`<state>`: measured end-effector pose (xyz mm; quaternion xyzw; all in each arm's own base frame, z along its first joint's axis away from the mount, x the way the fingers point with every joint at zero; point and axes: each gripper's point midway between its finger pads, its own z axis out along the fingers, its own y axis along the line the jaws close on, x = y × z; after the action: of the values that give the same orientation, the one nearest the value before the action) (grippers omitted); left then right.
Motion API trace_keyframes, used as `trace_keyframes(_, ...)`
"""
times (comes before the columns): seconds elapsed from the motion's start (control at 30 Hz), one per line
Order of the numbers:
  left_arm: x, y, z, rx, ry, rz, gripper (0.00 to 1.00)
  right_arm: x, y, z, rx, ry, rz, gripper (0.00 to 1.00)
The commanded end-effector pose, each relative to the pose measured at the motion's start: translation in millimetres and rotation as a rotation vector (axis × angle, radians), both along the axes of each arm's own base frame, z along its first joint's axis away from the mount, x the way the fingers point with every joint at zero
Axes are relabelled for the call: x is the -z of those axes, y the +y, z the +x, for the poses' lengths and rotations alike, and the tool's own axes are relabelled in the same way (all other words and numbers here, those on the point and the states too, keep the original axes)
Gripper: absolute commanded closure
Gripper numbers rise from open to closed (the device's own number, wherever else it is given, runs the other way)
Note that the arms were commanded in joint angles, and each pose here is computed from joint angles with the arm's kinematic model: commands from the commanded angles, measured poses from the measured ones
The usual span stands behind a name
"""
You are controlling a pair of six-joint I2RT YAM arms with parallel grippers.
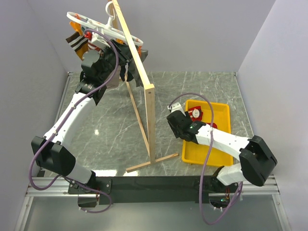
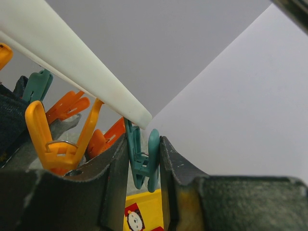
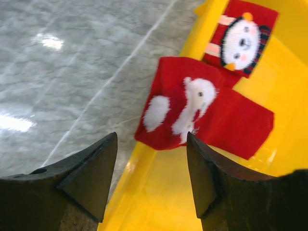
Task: Clip the socks to the hanger
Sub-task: Pick up the sock from the bin.
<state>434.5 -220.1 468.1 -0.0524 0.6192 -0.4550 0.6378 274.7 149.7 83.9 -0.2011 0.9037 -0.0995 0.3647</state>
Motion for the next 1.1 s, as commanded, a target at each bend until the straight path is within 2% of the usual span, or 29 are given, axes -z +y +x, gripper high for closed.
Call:
trace_keyframes(0.0,-42,11,-12,-0.032,-0.118,-0.033,0.73,-8,-8,10,0.037,-0.069,-0.058,0.34)
trace_keyframes(0.23,-41,9,-10,-0.029,-0.113,-0.026,0.73,-6,-6,21,0.04,-0.092,-0.089,0.42)
trace_keyframes(0.27,-41,9,-10,-0.031,-0.114,-0.021,0.73,-7,-6,22,0.048,-0.102,-0.091,0.46)
trace_keyframes(0.43,-41,9,-10,-0.033,-0.115,-0.017,0.73,-20,0,26,0.063,-0.158,-0.008,0.56)
trace_keyframes(0.53,-40,8,-9,-0.025,-0.113,-0.019,0.73,-22,4,26,0.057,-0.169,0.027,0.69)
trace_keyframes(0.57,-40,7,-8,-0.024,-0.112,-0.022,0.73,-24,4,27,0.058,-0.176,0.036,0.77)
trace_keyframes(0.63,-42,8,-9,-0.024,-0.116,-0.023,0.73,-26,5,28,0.062,-0.184,0.048,0.85)
trace_keyframes(0.67,-41,7,-8,-0.022,-0.113,-0.022,0.73,-28,5,28,0.062,-0.191,0.053,0.97)
trace_keyframes(0.7,-41,7,-8,-0.024,-0.114,-0.021,0.73,-27,3,27,0.067,-0.193,0.051,1.0)
trace_keyframes(0.83,-41,8,-9,-0.025,-0.117,-0.019,0.73,-37,0,29,0.068,-0.223,0.093,1.0)
trace_keyframes(0.9,-41,8,-8,-0.028,-0.115,-0.013,0.73,-61,7,28,0.025,-0.261,0.183,1.0)
trace_keyframes(1.07,-41,6,-8,-0.018,-0.121,-0.011,0.73,-165,60,5,-0.314,-0.429,0.541,1.0)
